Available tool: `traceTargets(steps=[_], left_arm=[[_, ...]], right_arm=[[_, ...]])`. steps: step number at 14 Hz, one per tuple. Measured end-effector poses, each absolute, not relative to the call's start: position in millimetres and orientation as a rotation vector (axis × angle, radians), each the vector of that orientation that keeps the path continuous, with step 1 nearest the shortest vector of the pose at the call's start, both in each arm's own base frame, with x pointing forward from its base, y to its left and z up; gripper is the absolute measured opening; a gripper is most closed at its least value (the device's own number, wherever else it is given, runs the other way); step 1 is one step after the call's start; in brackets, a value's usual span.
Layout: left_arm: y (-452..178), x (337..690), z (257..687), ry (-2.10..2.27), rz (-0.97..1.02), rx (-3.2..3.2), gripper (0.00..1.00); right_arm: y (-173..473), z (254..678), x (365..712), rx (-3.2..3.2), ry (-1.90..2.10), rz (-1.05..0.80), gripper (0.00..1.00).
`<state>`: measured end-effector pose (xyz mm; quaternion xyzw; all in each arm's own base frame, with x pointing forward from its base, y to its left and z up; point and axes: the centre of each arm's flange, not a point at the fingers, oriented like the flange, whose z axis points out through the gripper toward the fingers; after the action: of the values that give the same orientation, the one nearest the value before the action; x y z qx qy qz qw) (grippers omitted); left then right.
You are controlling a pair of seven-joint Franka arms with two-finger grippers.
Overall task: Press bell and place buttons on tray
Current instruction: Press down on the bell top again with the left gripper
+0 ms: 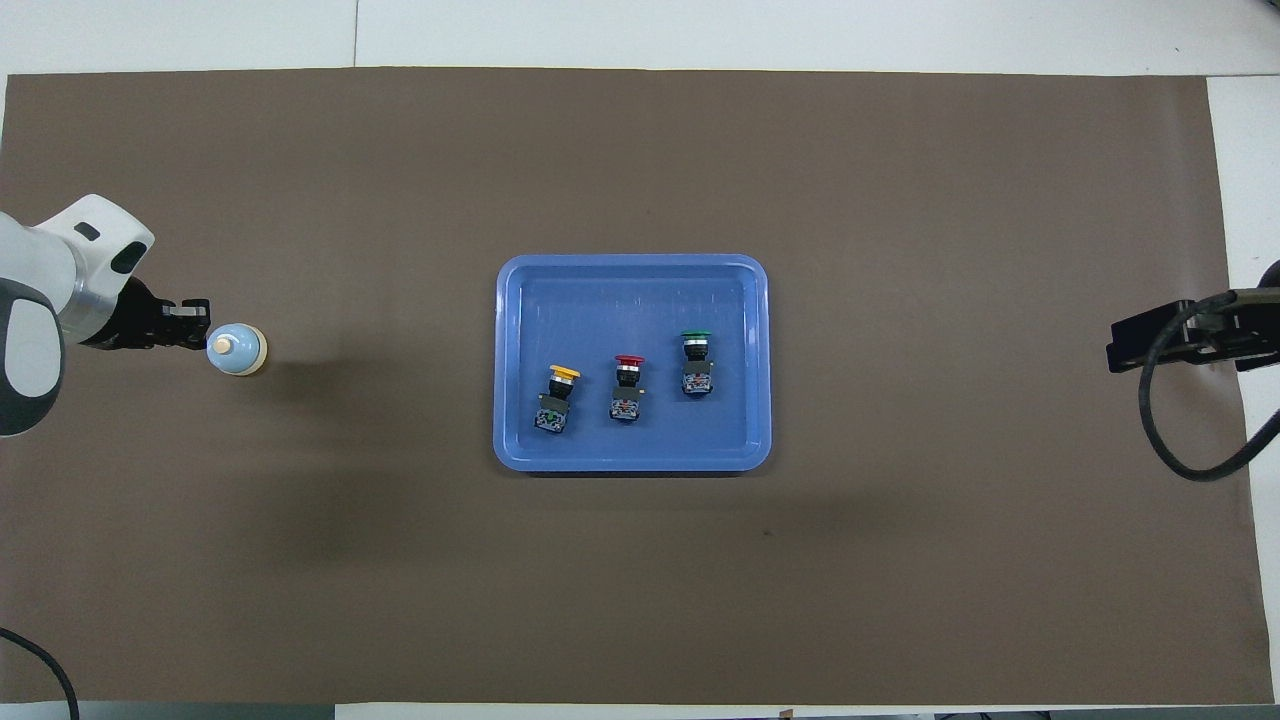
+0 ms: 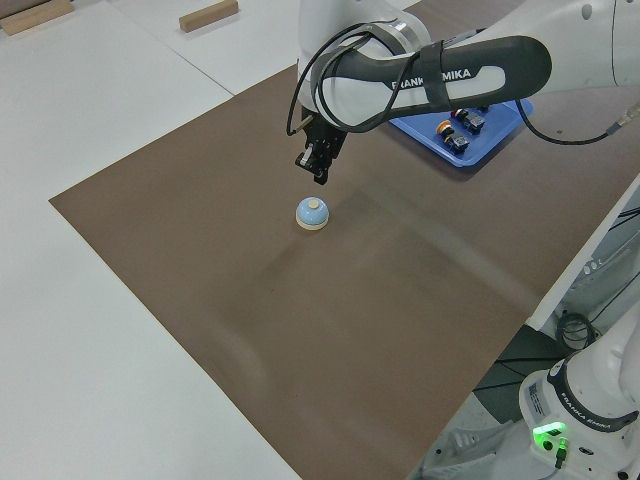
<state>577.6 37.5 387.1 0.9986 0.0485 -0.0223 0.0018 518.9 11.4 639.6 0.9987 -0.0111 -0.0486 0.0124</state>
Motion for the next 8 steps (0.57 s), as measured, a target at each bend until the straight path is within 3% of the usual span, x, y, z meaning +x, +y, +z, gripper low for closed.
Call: traceTargets(steps=[8], left_arm=[[39.2, 572.3, 354.8, 0.159, -0.063, 3.137, 0.01]], right_arm=[[11.3, 640.4, 518.4, 3.113, -0.035, -0.149, 1.00]])
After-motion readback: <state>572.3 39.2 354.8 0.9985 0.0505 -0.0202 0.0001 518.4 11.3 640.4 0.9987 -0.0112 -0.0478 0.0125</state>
